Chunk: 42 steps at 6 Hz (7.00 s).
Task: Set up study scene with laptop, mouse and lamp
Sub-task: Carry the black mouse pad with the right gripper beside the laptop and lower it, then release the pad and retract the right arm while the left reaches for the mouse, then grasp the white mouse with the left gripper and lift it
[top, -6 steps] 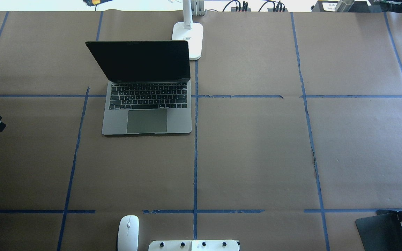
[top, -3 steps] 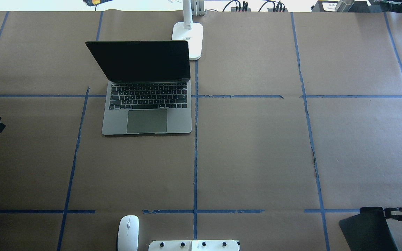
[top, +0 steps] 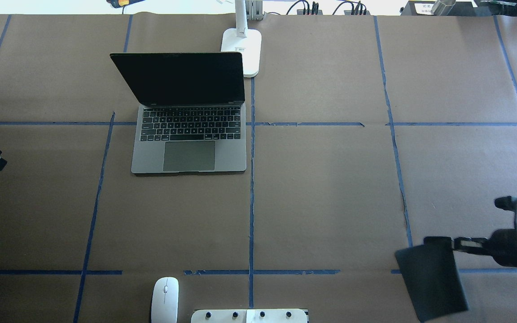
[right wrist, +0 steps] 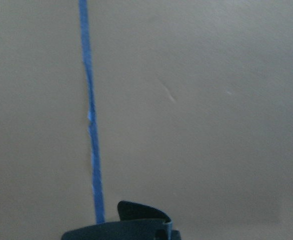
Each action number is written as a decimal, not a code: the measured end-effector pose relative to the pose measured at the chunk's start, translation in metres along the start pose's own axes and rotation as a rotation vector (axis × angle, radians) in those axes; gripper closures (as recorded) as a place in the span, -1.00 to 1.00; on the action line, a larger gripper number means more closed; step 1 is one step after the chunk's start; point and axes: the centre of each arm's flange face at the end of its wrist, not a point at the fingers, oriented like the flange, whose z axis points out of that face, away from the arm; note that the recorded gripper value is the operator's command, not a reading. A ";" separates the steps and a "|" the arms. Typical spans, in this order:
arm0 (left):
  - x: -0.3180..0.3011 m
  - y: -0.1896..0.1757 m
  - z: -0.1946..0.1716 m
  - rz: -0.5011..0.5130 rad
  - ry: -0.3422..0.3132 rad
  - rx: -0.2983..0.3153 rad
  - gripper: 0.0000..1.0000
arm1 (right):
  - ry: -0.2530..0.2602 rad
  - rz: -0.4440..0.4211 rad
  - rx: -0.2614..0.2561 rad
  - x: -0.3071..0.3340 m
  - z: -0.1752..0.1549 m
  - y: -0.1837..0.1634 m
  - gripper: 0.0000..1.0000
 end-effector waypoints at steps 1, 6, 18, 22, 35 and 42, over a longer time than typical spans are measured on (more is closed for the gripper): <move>0.000 0.000 0.000 0.000 0.001 0.001 -1.00 | 0.004 0.027 0.039 -0.048 0.021 -0.031 1.00; 0.002 -0.001 -0.002 0.002 0.003 0.004 -1.00 | 0.060 0.209 0.172 -0.290 0.108 -0.219 1.00; 0.097 -0.001 0.016 0.053 -0.014 0.098 -1.00 | 0.359 -0.244 -0.097 -0.207 -0.052 -0.274 -1.00; 0.256 0.085 0.085 -0.114 -0.018 0.159 -1.00 | 0.389 -0.489 -0.202 0.025 -0.211 -0.231 -1.00; 0.399 0.175 0.247 -0.235 -0.080 0.194 0.52 | 0.323 -0.493 -0.255 0.160 -0.261 -0.175 -1.00; 0.417 0.087 0.163 -0.233 0.052 0.255 0.85 | 0.322 -0.487 -0.259 0.163 -0.259 -0.176 -1.00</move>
